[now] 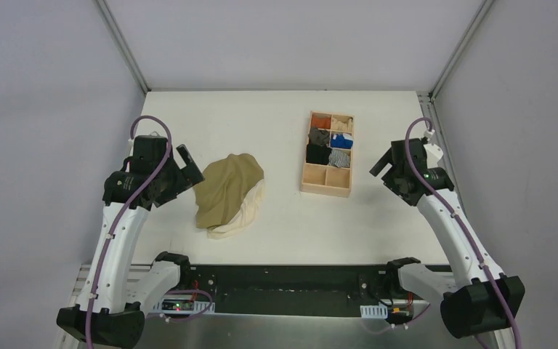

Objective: Roll the underwear
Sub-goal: Move the storage box to the center of the board.

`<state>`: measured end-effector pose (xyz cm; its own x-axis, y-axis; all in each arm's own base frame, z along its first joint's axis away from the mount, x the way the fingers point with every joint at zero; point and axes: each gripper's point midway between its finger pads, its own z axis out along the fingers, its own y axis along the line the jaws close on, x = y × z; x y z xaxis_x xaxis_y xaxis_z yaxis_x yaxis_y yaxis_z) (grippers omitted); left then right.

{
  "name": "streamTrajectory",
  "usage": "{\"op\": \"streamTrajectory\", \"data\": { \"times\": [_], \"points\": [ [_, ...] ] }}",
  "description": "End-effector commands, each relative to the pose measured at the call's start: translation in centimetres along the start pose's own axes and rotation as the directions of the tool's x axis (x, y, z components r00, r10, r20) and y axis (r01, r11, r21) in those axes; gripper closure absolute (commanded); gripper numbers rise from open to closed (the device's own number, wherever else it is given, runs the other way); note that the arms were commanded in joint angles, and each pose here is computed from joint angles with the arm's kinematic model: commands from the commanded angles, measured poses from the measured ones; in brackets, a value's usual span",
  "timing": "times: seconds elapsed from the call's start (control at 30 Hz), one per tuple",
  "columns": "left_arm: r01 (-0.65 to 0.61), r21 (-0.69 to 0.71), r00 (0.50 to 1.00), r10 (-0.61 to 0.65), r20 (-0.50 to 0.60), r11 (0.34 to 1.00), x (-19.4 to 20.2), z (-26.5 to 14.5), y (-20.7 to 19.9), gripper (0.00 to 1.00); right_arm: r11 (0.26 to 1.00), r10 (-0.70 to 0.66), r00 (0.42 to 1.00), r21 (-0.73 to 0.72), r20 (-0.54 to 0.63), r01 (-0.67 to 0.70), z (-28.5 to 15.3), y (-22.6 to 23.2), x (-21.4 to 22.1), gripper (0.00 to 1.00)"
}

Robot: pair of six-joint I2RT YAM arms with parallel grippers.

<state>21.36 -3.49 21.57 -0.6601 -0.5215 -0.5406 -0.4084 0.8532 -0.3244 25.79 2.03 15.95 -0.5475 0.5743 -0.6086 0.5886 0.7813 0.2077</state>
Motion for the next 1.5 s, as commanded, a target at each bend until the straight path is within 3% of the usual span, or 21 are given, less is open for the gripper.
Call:
{"op": "streamTrajectory", "data": {
  "times": [0.0, 0.23, 0.33, 0.47, 0.57, 0.67, 0.83, 1.47],
  "points": [
    [0.0, 0.002, 1.0, 0.0, 0.024, 1.0, -0.7, -0.7, -0.1, 0.01, 0.997, 0.049, 0.997, -0.057, 0.059, -0.046, -1.5, 0.7, -1.6, 0.0],
    [0.035, -0.027, 0.999, -0.034, 0.028, 0.999, -0.5, -0.3, 0.5, 0.01, 0.995, 0.038, 0.997, -0.1, 0.072, -0.031, -1.9, 0.7, -1.5, 0.0],
    [-0.007, 0.001, 0.999, 0.007, -0.047, 1.0, 0.5, 0.4, -0.2, 0.01, 0.987, 0.021, 0.998, -0.16, 0.052, -0.012, -2.2, 1.6, -1.0, 0.0],
    [-0.028, 0.071, 0.986, 0.039, -0.16, 0.997, 2.8, 1.1, -1.0, 0.02, 0.952, 0.007, 1.0, -0.306, -0.027, -0.015, -2.9, 4.0, 0.7, 0.02],
    [0.001, 0.061, 0.98, 0.011, -0.196, 0.998, 3.9, 2.1, -0.8, 0.02, 0.909, 0.006, 0.995, -0.414, -0.097, -0.046, -3.8, 6.8, 2.5, 0.09],
    [0.023, 0.056, 0.977, -0.01, -0.214, 0.998, 4.5, 2.6, -0.7, 0.02, 0.877, -0.071, 0.991, -0.481, -0.11, 0.009, -4.7, 10.1, 5.1, 0.12],
    [0.029, 0.044, 0.979, -0.019, -0.205, 0.999, 4.2, 2.8, -0.6, 0.02, 0.89, -0.232, 0.957, -0.434, -0.172, 0.138, -3.8, 13.6, 9.7, 0.15],
    [0.039, 0.037, 0.974, -0.03, -0.227, 0.999, 5.1, 3.0, -0.3, 0.02, 0.925, -0.257, 0.922, -0.349, -0.29, 0.148, 1.6, 18.2, 11.4, 0.34]
  ]
}}
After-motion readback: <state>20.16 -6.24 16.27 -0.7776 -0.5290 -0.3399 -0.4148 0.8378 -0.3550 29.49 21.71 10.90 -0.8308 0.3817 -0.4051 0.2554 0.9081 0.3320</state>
